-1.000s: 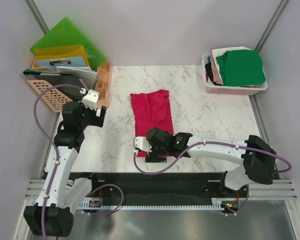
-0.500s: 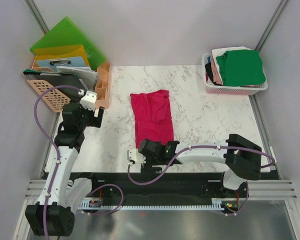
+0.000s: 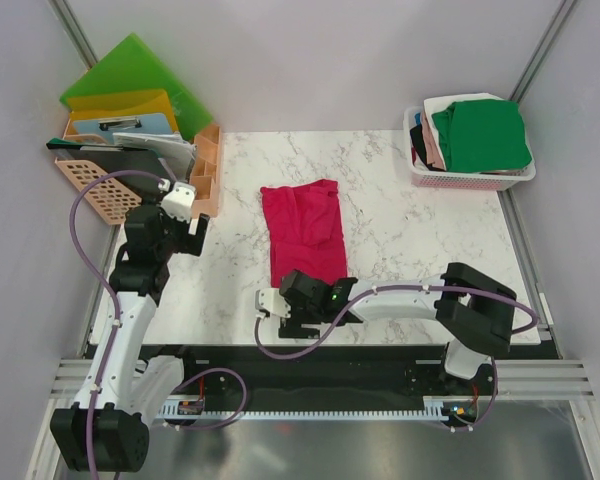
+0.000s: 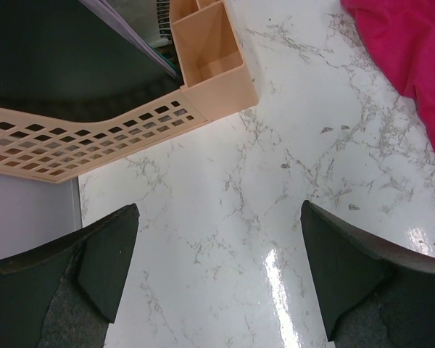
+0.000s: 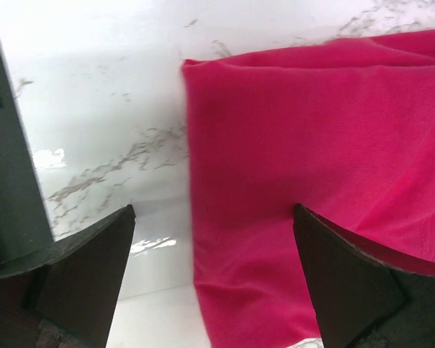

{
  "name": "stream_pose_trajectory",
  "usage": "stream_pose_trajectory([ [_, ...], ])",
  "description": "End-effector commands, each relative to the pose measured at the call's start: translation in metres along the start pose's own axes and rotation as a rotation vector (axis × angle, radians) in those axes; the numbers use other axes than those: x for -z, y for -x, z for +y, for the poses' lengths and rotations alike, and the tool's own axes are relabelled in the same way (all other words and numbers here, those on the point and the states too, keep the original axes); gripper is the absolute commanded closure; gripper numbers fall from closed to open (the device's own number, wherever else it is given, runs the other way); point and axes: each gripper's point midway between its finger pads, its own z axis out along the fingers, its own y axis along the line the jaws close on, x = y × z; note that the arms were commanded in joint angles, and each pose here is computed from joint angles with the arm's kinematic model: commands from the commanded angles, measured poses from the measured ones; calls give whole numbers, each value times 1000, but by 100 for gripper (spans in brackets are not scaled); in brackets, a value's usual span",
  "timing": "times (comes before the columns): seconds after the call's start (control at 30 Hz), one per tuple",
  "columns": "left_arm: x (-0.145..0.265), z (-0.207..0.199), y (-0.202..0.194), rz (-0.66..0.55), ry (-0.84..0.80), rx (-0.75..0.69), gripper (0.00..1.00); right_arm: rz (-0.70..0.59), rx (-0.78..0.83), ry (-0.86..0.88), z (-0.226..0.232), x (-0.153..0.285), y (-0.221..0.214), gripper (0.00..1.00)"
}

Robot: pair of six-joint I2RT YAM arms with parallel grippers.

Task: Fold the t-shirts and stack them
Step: Grab one side of the 2/3 rectangular tshirt with right arm

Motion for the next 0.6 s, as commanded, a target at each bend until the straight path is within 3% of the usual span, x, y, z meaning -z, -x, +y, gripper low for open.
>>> stream_pose_trajectory([
  [0.0,1,6,11,-45,16,-35,0,86,-20,13,-3,-17,-34,2],
  [0.27,-1,6,3,-34,25,-56,0,152,-23,-1,-14,-15,-61,2],
  [0.37,-2,6,3,-33,24,-65,0,155,-20,12,-10,-9,-63,7],
  [0.47,-3,7,5,-37,22,-66,0,154,-27,29,-8,-8,-62,30],
  [0.5,-4,6,5,-39,18,-64,0,161,-29,42,-6,-8,-63,42],
  [0.57,-5,5,5,-39,14,-64,0,156,-31,51,-5,-8,-60,52],
])
